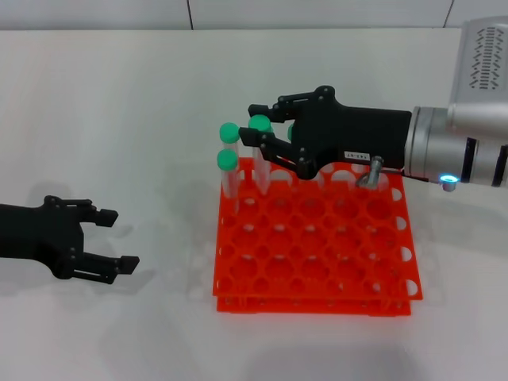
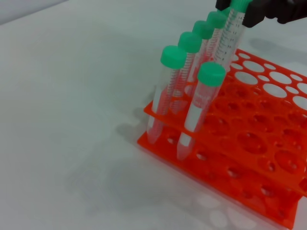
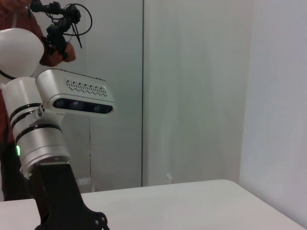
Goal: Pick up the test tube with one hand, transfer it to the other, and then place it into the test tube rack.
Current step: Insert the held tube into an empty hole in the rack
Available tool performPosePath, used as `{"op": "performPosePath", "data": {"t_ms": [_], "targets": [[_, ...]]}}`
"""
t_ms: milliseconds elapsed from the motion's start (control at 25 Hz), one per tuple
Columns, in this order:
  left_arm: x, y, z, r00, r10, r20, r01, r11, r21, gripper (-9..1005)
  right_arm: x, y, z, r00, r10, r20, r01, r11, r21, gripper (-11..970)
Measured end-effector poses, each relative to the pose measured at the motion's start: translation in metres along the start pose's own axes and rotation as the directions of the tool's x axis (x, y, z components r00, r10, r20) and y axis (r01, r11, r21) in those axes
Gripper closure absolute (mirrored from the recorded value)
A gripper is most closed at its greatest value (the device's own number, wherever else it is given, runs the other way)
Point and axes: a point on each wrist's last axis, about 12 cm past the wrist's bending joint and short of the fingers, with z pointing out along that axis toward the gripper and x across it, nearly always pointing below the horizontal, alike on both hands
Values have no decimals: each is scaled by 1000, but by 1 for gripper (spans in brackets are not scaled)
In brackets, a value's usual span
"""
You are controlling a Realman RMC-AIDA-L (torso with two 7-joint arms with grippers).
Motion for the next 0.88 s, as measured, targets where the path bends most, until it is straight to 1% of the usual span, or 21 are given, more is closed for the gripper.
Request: {"op": "performPosePath", "data": {"t_ms": [480,880], "targets": [[2,-1,0,1000,-2,-1,2,1000,2,110,7,3,-3,1000,21,-8,-21,1000,7,691],[1,-1,1,1000,-2,0,2,1000,1,110,13,3,-3,999,40,-23,-40,999,11,684]]}}
